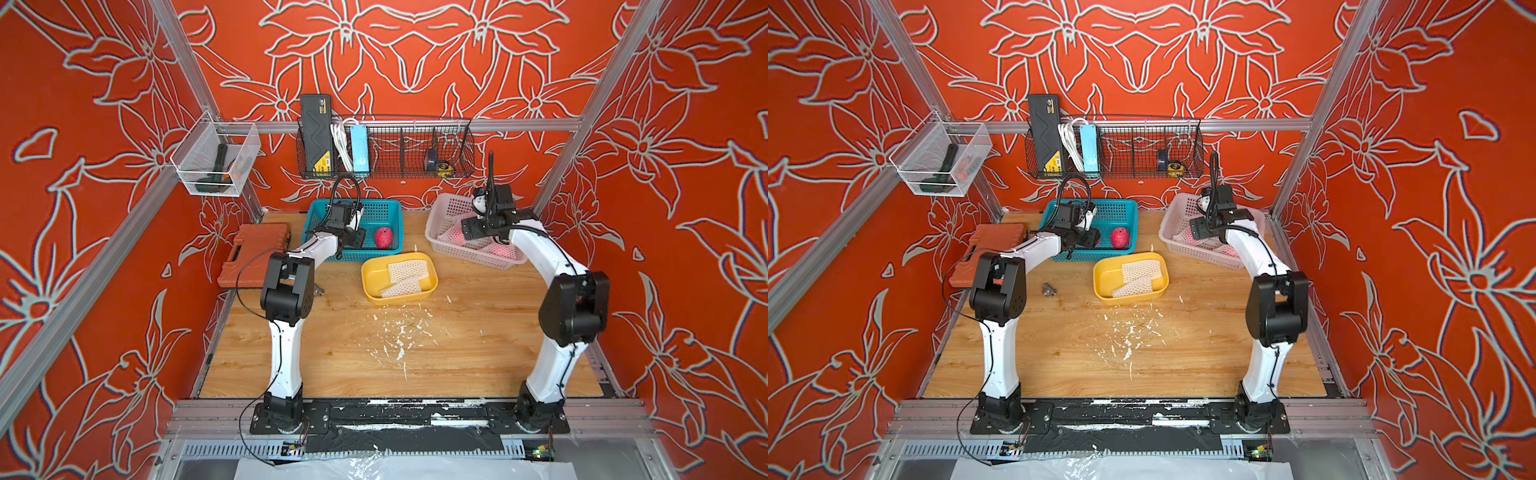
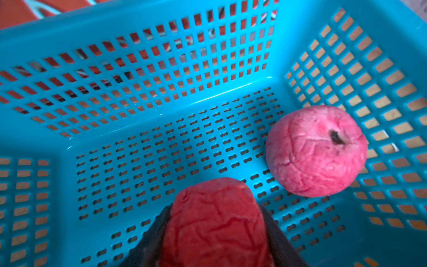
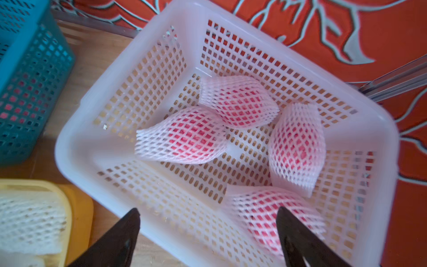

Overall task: Remove foam nets from apples
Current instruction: Place the apple in the basket.

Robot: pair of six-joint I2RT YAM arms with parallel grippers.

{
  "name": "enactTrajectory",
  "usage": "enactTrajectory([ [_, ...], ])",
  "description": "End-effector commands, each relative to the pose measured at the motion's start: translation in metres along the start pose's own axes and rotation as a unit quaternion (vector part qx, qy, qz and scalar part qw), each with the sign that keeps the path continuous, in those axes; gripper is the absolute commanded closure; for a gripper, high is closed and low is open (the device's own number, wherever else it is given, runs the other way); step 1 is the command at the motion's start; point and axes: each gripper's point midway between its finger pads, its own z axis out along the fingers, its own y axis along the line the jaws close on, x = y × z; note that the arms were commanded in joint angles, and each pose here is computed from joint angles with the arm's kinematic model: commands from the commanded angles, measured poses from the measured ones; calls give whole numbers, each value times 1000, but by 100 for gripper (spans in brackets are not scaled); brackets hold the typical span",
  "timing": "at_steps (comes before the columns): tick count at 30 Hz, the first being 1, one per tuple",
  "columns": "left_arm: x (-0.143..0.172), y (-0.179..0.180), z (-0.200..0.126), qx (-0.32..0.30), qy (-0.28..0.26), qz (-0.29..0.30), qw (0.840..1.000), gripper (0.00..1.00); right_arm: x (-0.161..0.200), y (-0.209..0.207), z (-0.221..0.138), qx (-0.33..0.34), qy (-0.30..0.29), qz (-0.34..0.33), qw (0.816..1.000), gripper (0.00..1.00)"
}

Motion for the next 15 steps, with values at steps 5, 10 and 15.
enactTrajectory([
  [5, -14, 0, -11, 4, -25, -1, 1000, 24, -2, 2, 17, -36, 59, 109, 992, 9],
  [10, -27, 2, -29, -6, -49, -1, 999, 14, -7, 7, 19, -46, 51, 185, 980, 8],
  [15, -35, 0, -51, -9, -75, -3, 997, 9, -5, 12, 19, -26, 50, 220, 974, 2],
])
